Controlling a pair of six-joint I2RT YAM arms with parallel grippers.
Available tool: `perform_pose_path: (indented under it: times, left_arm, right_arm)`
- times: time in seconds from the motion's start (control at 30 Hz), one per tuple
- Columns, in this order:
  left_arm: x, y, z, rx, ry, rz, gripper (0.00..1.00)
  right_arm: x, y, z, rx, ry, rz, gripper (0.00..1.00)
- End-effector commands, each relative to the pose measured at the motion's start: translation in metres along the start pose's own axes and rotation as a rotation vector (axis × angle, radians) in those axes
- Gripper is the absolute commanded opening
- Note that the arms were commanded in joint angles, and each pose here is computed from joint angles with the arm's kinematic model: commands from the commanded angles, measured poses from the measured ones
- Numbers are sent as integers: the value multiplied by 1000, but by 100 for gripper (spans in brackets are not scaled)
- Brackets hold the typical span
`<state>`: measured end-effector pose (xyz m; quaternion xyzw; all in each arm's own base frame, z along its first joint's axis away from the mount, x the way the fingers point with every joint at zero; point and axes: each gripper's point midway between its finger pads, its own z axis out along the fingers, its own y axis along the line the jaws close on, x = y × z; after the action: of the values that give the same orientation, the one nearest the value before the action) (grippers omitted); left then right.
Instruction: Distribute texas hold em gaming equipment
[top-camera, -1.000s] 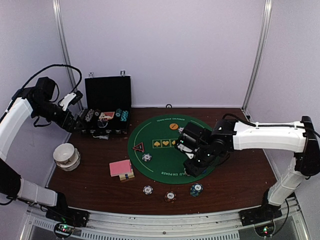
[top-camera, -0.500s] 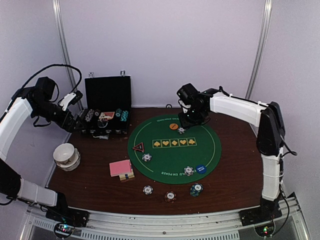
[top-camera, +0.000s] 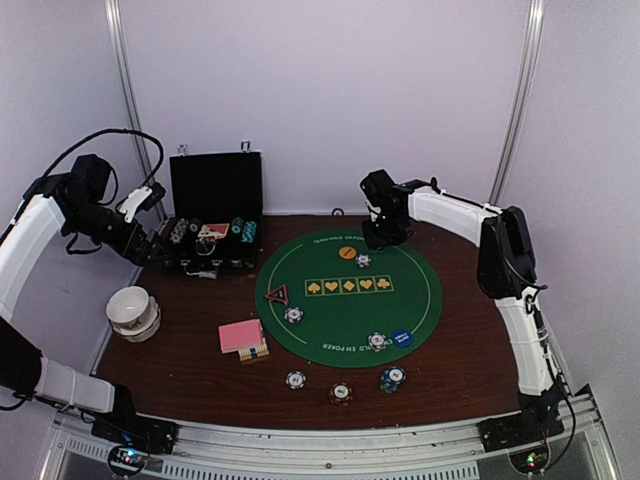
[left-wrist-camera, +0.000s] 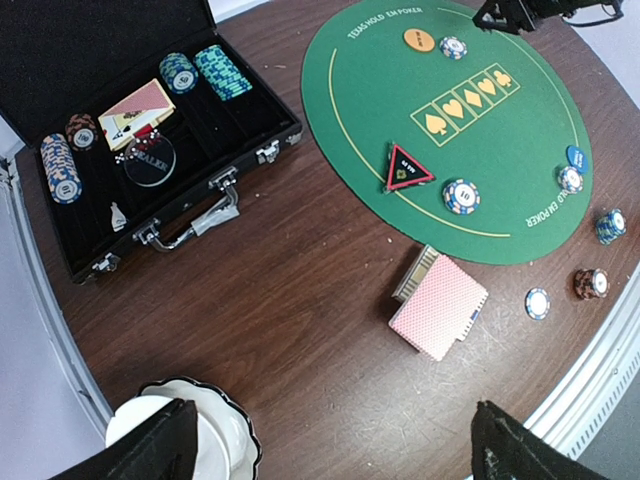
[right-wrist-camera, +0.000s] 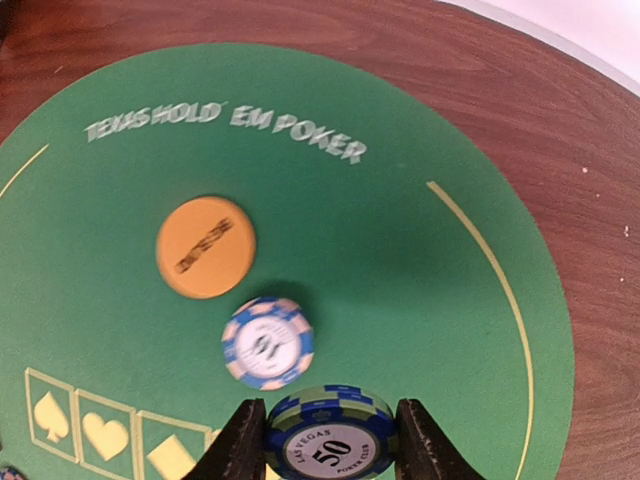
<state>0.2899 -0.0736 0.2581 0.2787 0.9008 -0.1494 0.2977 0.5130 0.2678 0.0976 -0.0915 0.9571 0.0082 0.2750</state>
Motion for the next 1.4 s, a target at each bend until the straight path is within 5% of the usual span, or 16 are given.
perform_pose_path:
  times: [0.0, 0.83, 0.93, 1.1, 1.37]
  left_arm:
    - [-9, 0, -3, 4, -25, 20, 98]
    - [-8, 0, -2, 3, -22, 20, 98]
    - [-8, 0, -2, 1, -20, 23, 98]
    - [-7, 1, -2, -2, -16, 24, 98]
    - [-8, 0, -3, -2, -23, 27, 98]
  right_arm:
    - [-10, -22, 16, -4, 0, 77, 20]
    - [-7, -32, 81, -31, 56, 152, 23]
    - [-7, -27, 83, -58, 62, 152, 32]
    - [-8, -30, 78, -44, 62, 146, 61]
    - [-43, -26, 22, -71, -37, 126, 67]
